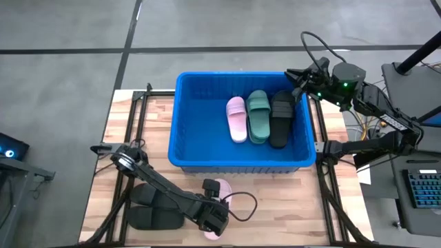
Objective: Pick and place slides into bin
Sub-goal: Put the pink slide into the blue bin
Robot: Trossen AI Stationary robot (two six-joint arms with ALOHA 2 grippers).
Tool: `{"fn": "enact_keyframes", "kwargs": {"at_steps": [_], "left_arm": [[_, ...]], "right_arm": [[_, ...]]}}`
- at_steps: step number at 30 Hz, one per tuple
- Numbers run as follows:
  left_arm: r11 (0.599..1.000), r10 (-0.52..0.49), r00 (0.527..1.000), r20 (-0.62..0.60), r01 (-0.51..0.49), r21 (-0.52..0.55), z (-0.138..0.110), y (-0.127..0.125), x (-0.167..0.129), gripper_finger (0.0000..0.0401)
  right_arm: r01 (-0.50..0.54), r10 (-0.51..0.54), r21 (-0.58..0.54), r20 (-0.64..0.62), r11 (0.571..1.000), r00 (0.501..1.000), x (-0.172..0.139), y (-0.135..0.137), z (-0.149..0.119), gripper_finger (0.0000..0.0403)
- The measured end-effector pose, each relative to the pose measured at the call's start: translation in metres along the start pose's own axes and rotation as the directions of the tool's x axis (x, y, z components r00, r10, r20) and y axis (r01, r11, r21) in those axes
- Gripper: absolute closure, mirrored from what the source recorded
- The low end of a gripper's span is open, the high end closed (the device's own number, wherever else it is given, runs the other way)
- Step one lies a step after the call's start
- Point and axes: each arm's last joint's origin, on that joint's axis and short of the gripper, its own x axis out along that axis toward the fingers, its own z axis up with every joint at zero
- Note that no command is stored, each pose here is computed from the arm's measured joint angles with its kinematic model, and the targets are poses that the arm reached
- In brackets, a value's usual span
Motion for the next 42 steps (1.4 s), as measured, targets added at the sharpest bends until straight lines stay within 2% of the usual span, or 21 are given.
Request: {"fn": "enact_keyframes", "kwargs": {"at_steps": [4, 8, 15, 19, 31, 38, 42], "left_arm": [[1.0, 0.026, 1.0, -0.012, -0.026, -0.002, 0.0, -0.003, 0.012, 0.0164], [0.994, 0.106, 0.994, -0.01, -0.106, -0.02, -0.002, -0.004, 0.02, 0.0164], [0.993, 0.12, 0.993, 0.0, -0.12, -0.018, -0.001, -0.002, 0.019, 0.0174], [0.993, 0.12, 0.993, 0.0, -0.12, -0.017, -0.001, -0.002, 0.019, 0.0213], [0.993, 0.114, 0.993, -0.006, -0.114, -0.004, 0.001, 0.003, 0.021, 0.039], [0.996, 0.079, 0.996, -0.028, -0.078, 0.041, 0.0, 0.005, 0.015, 0.0399], [0.996, 0.068, 0.997, -0.042, -0.065, 0.062, -0.004, 0.015, -0.008, 0.04]], "right_arm": [[0.0, 0.0, 0.0, 0.0, 1.0, 1.0, 0.0, 0.0, 0.0, 0.0346], [0.0, 0.0, 0.0, 0.001, 1.0, 1.0, 0.0, 0.0, 0.0, 0.0346], [0.0, 0.0, 0.0, 0.0, 1.0, 1.0, 0.0, 0.0, 0.0, 0.0346], [0.0, 0.0, 0.0, 0.0, 1.0, 1.0, 0.0, 0.0, 0.0, 0.0346], [0.0, 0.0, 0.019, 0.0, 1.0, 1.0, 0.0, 0.0, 0.0, 0.0346], [0.0, 0.0, 0.018, -0.001, 1.0, 1.0, 0.0, 0.0, 0.0, 0.0346], [0.0, 0.0, 0.017, -0.002, 1.0, 1.0, 0.0, 0.0, 0.0, 0.0346]]}}
